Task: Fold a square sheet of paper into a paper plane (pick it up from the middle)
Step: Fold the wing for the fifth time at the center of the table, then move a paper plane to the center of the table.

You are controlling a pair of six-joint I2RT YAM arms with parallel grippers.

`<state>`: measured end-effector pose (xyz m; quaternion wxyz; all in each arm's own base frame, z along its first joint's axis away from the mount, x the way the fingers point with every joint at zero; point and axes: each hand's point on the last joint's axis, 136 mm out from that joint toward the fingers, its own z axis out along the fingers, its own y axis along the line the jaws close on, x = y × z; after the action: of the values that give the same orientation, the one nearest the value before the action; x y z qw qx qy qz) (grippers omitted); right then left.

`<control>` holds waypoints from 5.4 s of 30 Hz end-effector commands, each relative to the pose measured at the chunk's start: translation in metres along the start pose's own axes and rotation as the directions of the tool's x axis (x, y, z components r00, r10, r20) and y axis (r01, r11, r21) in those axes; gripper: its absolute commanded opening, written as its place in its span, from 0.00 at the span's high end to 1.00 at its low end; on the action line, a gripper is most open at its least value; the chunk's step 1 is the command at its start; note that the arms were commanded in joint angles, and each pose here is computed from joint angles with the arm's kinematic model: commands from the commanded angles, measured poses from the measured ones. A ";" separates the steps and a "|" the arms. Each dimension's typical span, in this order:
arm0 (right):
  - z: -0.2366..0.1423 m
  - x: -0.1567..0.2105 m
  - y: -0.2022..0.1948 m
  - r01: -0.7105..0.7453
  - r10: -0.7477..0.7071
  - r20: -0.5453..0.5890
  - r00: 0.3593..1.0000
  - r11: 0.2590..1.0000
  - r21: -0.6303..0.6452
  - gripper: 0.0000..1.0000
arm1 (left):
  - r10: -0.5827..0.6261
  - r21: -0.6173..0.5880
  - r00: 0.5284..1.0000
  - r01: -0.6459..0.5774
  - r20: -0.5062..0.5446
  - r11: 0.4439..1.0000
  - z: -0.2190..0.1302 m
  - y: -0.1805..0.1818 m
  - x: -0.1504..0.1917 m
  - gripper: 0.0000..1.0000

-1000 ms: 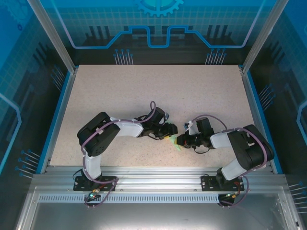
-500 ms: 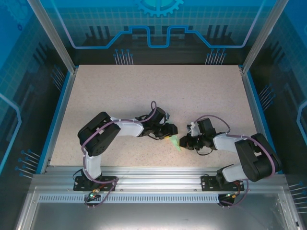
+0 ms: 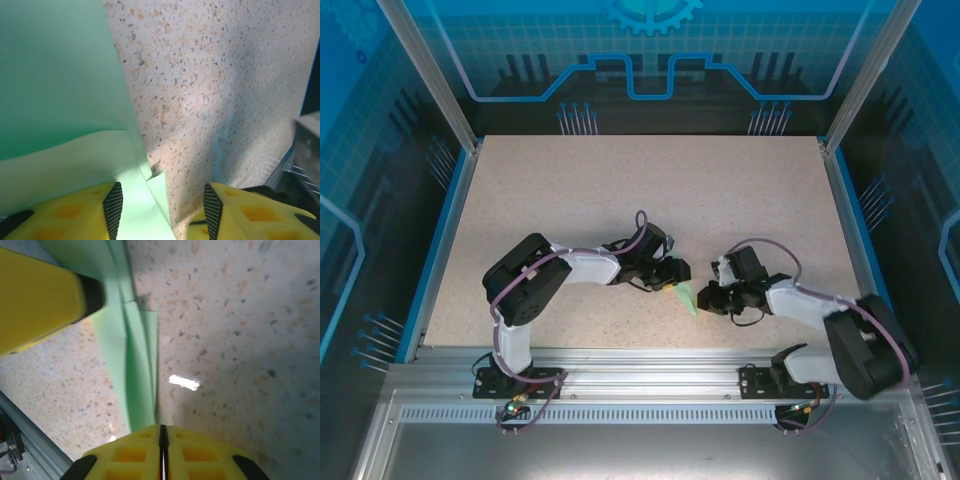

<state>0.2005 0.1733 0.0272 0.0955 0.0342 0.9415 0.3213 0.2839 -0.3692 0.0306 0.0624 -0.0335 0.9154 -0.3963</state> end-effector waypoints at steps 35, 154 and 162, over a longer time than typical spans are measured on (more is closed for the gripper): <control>0.036 0.040 -0.014 -0.083 0.078 -0.243 0.967 0.997 -0.010 0.92 | -0.031 -0.100 0.998 0.025 -0.059 0.995 0.011 0.028 0.012 0.51; -0.045 -0.027 0.022 0.083 -0.078 0.124 0.989 0.996 -0.033 0.58 | -0.046 -0.202 0.988 0.076 0.148 0.976 -0.075 0.003 -0.005 0.29; -0.031 -0.032 0.033 0.115 -0.109 0.071 0.991 0.990 -0.083 0.53 | -0.093 -0.237 0.989 0.119 0.118 0.964 -0.057 0.019 0.014 0.44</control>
<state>0.2221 0.1699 0.0728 0.1485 0.0058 0.9283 0.3408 0.2652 -0.3222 0.0674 0.0948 -0.0913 0.9439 -0.3029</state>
